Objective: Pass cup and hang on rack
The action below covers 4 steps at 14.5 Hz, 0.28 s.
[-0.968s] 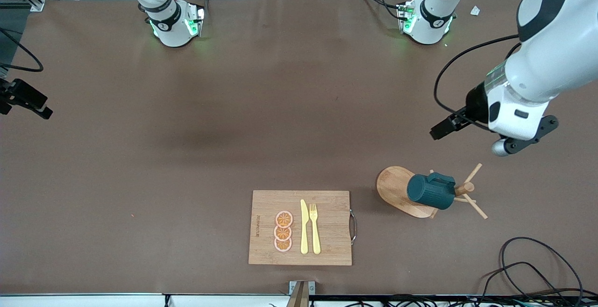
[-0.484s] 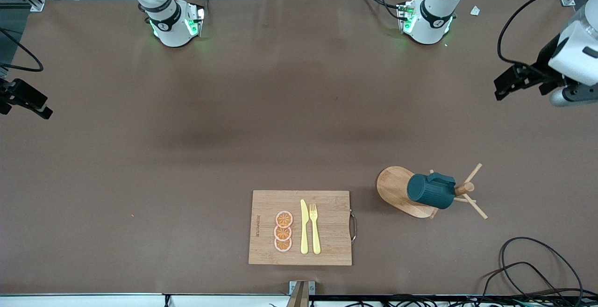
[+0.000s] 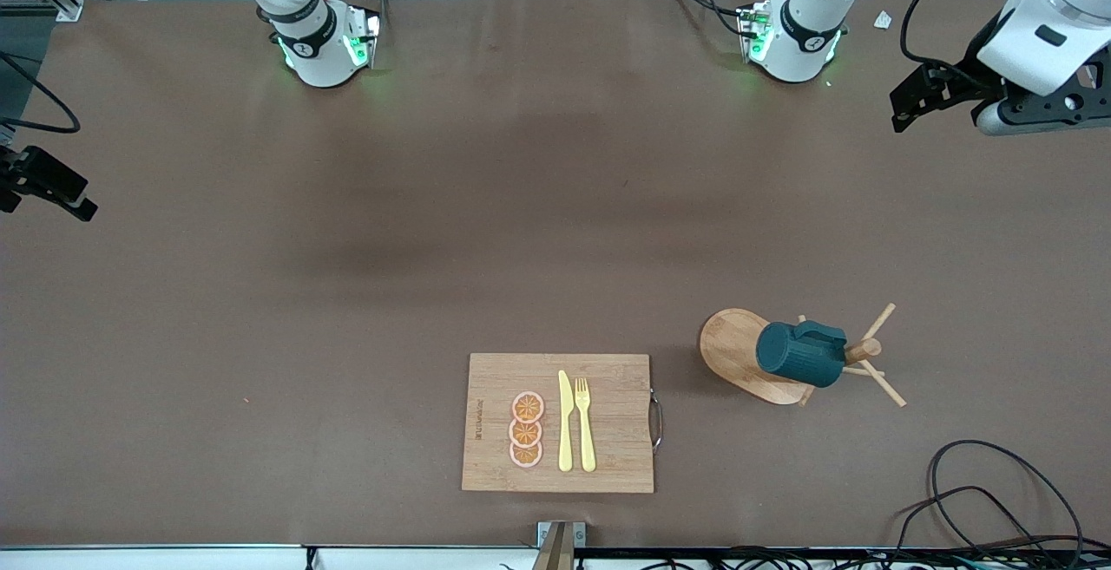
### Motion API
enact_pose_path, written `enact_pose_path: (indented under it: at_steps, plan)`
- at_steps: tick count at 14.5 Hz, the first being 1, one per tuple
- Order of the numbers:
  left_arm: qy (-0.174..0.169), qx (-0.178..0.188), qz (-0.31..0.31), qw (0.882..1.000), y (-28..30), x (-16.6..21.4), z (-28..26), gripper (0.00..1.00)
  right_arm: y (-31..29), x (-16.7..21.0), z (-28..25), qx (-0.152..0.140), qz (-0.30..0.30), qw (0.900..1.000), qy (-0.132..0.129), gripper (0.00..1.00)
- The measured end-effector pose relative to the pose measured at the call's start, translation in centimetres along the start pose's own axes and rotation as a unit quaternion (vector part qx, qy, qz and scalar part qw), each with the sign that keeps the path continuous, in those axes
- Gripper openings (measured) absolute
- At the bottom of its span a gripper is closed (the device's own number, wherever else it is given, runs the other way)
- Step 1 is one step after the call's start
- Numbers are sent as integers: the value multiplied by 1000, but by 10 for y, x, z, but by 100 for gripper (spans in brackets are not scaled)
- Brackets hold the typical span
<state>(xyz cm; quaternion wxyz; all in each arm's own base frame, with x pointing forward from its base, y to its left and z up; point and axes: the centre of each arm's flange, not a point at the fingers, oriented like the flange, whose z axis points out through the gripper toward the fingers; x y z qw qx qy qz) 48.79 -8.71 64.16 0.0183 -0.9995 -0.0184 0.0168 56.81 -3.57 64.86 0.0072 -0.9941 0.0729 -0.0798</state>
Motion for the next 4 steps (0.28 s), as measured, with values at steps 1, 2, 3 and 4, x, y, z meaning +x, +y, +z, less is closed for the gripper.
enact_pose_path:
  at_steps: [1, 2, 3, 4]
  plan:
    - [2, 0, 7, 1000, -1, -1, -1, 100, 0, 0, 0, 0, 0, 1000, -1, 100]
    - [3, 0, 17, 1000, -1, -1, -2, 100, 0, 0, 0, 0, 0, 1000, -1, 100]
    - [4, -1, 27, 1000, -1, 0, -2, 100, 0, 0, 0, 0, 0, 1000, -1, 100]
    - [5, -1, 33, 999, -1, 1, -1, 100, 0, 0, 0, 0, 0, 1000, -1, 100]
